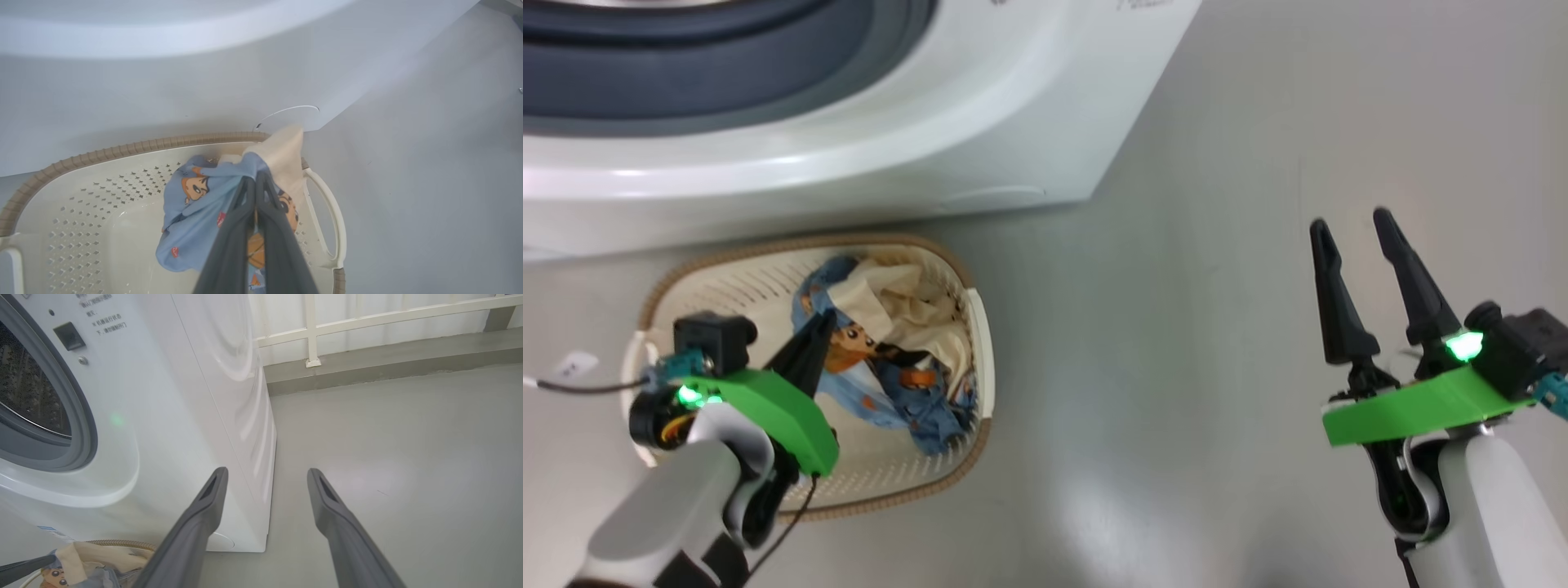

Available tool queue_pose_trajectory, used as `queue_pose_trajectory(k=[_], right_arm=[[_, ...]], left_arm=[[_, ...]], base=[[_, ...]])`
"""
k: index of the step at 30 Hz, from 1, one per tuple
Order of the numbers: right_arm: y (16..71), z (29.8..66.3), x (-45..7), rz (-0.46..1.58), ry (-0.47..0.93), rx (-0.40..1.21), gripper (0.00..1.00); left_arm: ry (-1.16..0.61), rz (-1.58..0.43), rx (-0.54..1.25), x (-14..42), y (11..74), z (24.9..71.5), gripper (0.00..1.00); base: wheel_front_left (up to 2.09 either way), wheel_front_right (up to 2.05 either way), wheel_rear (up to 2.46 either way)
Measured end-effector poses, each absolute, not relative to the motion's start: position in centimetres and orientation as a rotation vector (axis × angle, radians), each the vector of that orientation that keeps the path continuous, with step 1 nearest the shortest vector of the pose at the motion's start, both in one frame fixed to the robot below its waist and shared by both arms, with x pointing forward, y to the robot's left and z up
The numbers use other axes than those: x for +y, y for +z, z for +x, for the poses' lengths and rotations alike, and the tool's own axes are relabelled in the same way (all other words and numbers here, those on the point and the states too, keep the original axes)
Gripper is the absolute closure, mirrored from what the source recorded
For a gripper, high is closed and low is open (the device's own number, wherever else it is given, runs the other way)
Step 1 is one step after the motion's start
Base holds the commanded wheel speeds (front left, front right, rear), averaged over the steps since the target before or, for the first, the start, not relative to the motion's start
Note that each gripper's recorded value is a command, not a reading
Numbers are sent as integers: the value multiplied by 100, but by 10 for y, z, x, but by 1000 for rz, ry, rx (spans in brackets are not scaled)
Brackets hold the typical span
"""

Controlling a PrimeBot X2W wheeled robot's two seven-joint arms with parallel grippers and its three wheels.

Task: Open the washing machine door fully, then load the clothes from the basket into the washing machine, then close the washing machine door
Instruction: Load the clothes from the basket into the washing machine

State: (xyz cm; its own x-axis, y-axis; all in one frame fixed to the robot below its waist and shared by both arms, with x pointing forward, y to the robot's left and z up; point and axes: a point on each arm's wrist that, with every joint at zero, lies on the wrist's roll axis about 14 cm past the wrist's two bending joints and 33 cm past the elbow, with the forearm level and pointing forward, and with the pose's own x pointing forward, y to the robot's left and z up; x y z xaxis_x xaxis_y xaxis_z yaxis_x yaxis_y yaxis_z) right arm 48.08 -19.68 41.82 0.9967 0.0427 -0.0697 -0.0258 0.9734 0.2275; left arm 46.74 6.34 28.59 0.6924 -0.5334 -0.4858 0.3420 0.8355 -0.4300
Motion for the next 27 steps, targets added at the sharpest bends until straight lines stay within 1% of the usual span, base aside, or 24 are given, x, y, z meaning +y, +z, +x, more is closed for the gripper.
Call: queue_pose_trajectory(k=[4, 17, 27], right_arm=[[429, 470, -197, 227, 37, 65, 0], [460, 418, -206, 224, 32, 36, 0], [480, 392, -212, 213, 33, -3, 0]], left_arm=[[-485, -312, 576, 68, 309, 463, 100], [-389, -272, 332, 101, 392, 448, 100], [-331, -237, 179, 124, 440, 430, 100]], base=[[0, 0, 0], [0, 0, 0], [0, 0, 0]])
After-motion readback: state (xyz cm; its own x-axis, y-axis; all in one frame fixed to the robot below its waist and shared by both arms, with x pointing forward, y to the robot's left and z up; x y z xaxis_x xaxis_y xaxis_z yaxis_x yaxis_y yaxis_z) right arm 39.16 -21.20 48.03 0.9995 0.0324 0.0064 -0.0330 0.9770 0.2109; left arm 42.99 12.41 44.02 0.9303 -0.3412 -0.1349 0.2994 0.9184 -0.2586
